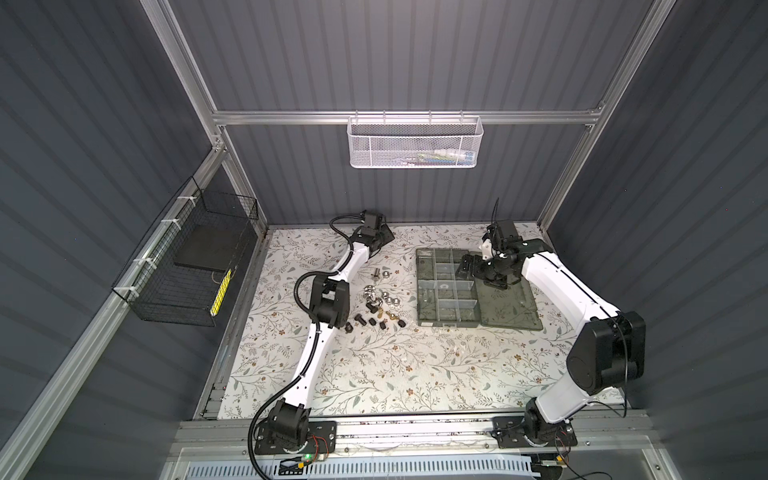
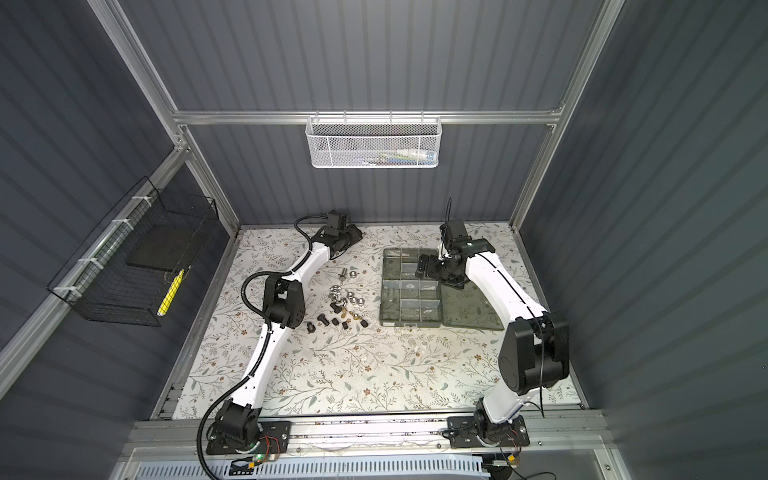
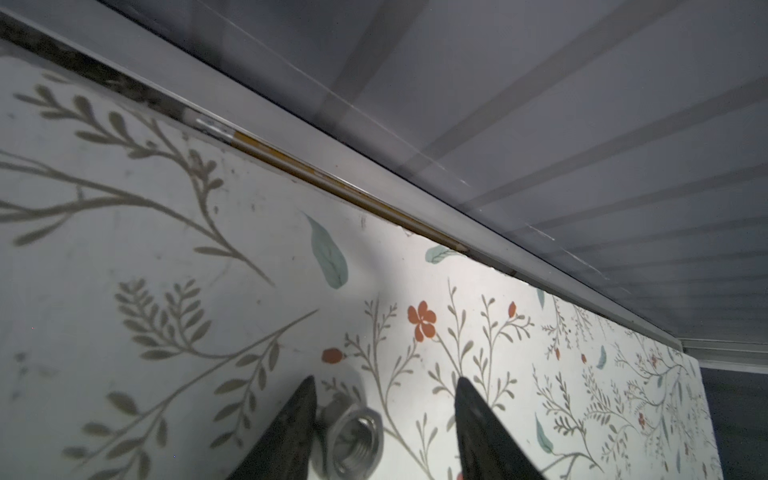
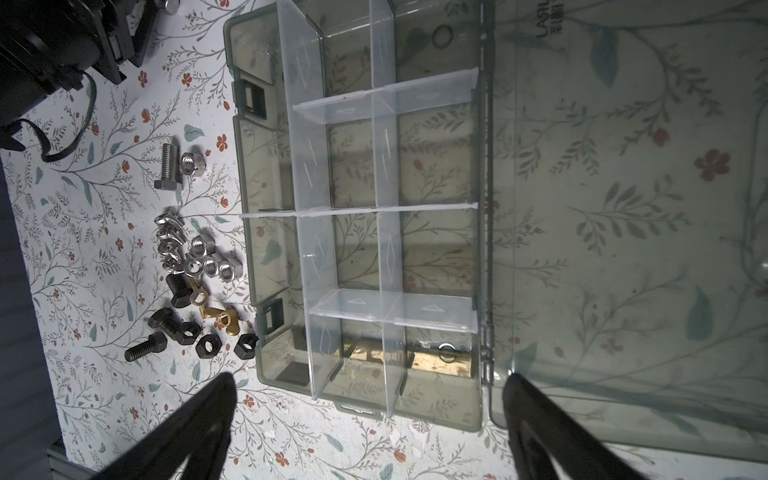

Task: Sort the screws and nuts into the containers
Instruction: 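Lower the left gripper around the silver hex nut by the back wall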

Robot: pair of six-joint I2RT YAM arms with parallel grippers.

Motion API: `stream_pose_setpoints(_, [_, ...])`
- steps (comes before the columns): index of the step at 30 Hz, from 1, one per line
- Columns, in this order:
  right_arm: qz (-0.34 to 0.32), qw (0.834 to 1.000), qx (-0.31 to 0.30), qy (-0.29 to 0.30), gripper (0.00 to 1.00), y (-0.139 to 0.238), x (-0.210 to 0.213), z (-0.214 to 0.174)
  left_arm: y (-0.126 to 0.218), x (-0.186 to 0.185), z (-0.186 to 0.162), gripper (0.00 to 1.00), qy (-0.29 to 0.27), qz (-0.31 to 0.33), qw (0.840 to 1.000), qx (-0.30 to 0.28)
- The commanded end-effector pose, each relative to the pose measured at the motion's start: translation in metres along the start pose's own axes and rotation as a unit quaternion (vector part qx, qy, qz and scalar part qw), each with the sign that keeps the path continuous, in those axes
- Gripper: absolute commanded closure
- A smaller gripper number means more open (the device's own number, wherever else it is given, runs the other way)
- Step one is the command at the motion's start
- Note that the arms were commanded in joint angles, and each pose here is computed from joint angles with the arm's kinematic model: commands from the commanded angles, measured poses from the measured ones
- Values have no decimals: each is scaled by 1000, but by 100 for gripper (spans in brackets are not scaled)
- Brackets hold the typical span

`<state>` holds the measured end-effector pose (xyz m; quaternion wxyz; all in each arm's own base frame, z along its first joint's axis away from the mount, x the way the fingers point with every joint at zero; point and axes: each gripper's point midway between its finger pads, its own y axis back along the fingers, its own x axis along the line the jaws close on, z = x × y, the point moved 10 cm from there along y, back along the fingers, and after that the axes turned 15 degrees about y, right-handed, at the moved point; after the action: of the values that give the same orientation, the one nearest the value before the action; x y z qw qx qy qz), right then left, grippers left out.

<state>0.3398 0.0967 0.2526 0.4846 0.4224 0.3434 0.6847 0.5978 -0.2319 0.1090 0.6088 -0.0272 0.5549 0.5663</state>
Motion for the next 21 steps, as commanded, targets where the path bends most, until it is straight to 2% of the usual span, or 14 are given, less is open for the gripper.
stream_pose_setpoints(1, [5,1000,-7,-5,1,8,0,-3,-20,41,-38,45,5,70,994,81])
stream_pose_setpoints(10, [12,1000,-9,-14,1,8,-1,-1,-8,52,-43,55,-59,140,983,101])
stream_pose_setpoints(21, [15,1000,-6,-20,1,7,-1,-2,2,35,-55,61,-145,140,972,122])
